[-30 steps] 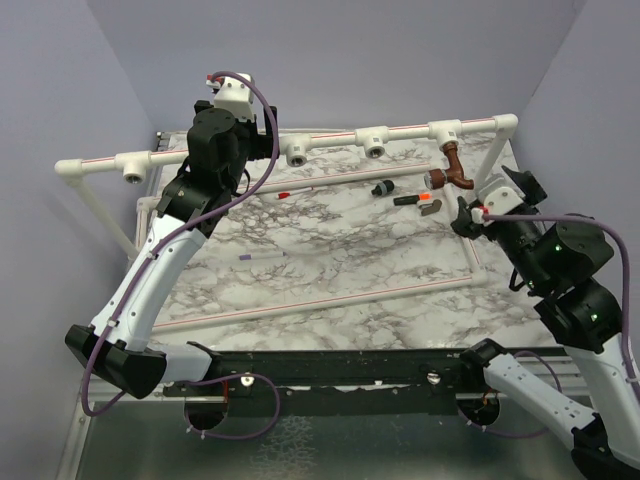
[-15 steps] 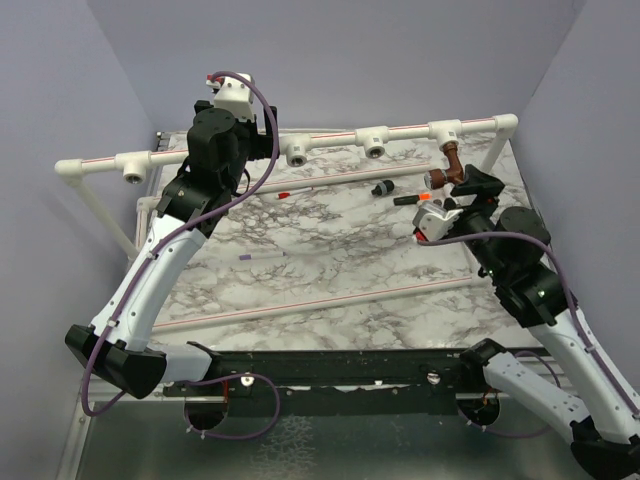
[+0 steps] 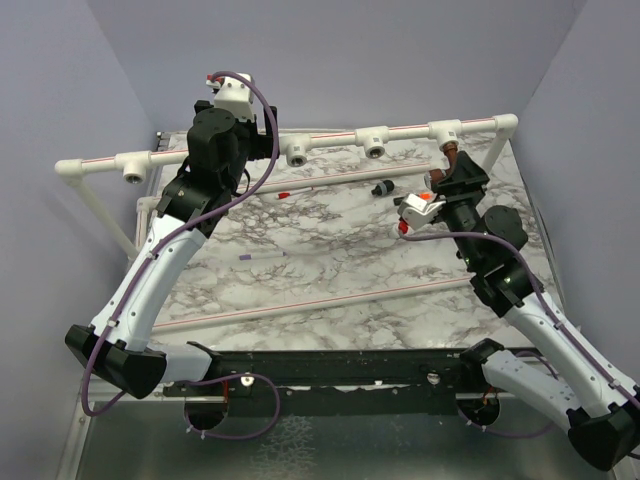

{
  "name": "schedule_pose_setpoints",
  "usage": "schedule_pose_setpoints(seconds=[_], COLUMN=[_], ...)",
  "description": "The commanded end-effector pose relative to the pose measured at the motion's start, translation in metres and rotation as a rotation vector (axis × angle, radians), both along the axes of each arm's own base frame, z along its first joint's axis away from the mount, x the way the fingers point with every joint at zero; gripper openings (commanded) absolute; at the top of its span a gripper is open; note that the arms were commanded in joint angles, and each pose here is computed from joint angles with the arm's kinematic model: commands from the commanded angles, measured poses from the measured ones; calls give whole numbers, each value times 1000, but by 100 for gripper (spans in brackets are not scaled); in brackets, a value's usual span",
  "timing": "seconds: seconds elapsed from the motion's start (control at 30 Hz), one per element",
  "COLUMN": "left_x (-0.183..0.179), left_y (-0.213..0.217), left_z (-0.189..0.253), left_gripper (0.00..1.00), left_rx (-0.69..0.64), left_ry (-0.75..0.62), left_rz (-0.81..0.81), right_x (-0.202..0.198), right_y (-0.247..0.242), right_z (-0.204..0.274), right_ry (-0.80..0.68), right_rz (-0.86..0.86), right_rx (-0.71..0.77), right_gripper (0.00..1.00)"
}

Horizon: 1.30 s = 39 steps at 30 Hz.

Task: Install the water faucets

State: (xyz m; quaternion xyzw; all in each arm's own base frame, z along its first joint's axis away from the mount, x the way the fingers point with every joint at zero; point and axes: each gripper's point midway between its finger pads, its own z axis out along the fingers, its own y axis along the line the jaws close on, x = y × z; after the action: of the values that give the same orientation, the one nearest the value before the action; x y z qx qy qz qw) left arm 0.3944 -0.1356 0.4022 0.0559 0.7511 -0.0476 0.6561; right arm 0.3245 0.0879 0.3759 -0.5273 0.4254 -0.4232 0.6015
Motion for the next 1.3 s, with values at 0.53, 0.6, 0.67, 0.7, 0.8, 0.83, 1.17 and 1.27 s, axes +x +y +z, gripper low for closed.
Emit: schedule_pose_setpoints(seconds=[0.53, 0.6, 0.67, 0.7, 0.8, 0.83, 1.17, 1.27], left_x=[-16, -16, -17, -18, -18, -18, -20, -20], left_y=[-35, -34, -34, -34, -34, -34, -33, -33], left_z=[-89, -88, -87, -87, -87, -87, -85, -87], left_gripper=[91, 91, 91, 91, 91, 91, 91, 91], left_rx=[105, 104, 103, 102, 103, 102, 100, 101], left_ry=[282, 280, 278, 276, 277, 277, 272, 275], left_rz=[-163, -163, -164, -164, -163, -163, -163, -164], right_x=[-2, -2, -2, -2, -3, -2, -10, -12], right_y=[2, 6, 10, 13, 23, 26, 56, 60], right_z=[12, 9, 9, 6, 0, -3, -12, -14], right_ry=[92, 128, 165, 187, 258, 281, 496, 539], right_rz=[23, 36, 48, 51, 72, 74, 136, 146], right_rx=[910, 1028, 1164, 1226, 1422, 1481, 2075, 2230], right_gripper=[0, 1, 1, 0, 1, 0, 1, 0])
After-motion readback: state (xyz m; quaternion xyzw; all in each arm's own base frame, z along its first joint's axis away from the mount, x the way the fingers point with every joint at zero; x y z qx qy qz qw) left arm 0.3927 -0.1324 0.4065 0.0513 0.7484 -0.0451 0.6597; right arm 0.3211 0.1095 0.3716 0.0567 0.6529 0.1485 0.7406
